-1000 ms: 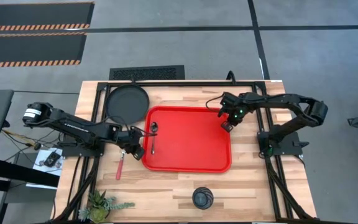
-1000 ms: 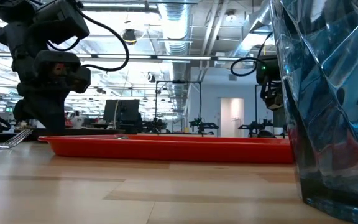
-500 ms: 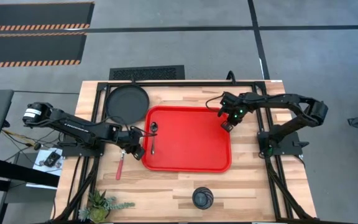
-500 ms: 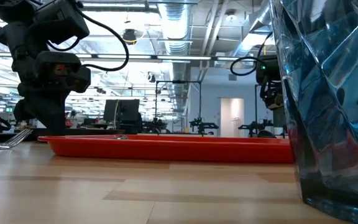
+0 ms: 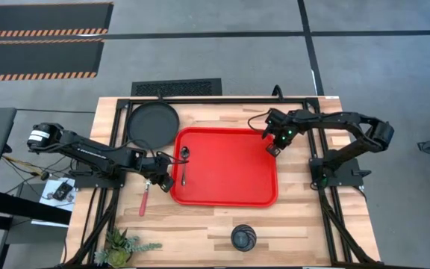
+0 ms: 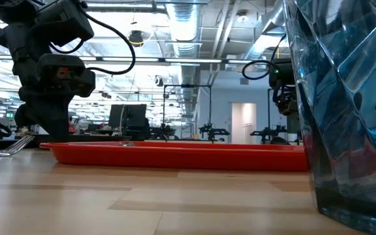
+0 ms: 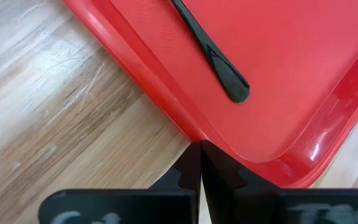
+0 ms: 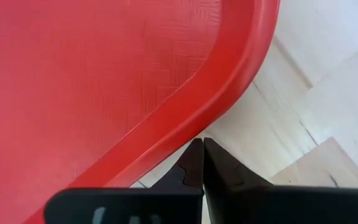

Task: Pick and place plate/cup/fork/spoon on tray
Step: Adjust the orange tray on the table

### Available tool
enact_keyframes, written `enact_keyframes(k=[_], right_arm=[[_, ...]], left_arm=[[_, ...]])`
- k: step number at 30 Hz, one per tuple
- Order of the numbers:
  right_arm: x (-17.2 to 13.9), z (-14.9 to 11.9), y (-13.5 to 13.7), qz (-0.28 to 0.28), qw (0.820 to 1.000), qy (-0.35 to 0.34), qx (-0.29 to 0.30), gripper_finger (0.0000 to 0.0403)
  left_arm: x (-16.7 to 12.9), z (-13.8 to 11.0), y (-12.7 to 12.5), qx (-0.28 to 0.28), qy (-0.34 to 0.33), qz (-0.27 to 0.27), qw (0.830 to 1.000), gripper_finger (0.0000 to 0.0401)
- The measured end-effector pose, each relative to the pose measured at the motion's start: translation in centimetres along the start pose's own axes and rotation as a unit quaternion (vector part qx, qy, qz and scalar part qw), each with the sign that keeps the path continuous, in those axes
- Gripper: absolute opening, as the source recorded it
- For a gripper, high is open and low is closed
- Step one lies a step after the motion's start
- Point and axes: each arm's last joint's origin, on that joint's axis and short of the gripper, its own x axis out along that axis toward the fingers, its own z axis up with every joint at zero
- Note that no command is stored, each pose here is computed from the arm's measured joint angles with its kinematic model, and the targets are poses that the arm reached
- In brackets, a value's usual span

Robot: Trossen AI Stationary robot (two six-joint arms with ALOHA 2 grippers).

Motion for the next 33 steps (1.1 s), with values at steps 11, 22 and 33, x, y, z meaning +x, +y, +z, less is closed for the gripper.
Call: enact_keyframes(k=[11,22,33], right_arm=[[-0.3,0.0,-0.3,-0.001,1.0,-0.007,0.002,0.0014],[-1.0,-0.5,-0.7,0.0,0.999,0.004,0.048,0.0005],[-0.4,-0.1,-0.6,0.011,0.998,-0.001,0.065,0.0009]], left_arm=[[0.0,0.3,-0.4,0.003,-0.015,-0.021,1.0,0.0],[0.0,0.1,-0.3,0.005,-0.001,-0.017,1.0,0.0],[-0.1,-0.7,0.7,-0.028,0.024,0.045,0.998,0.0]])
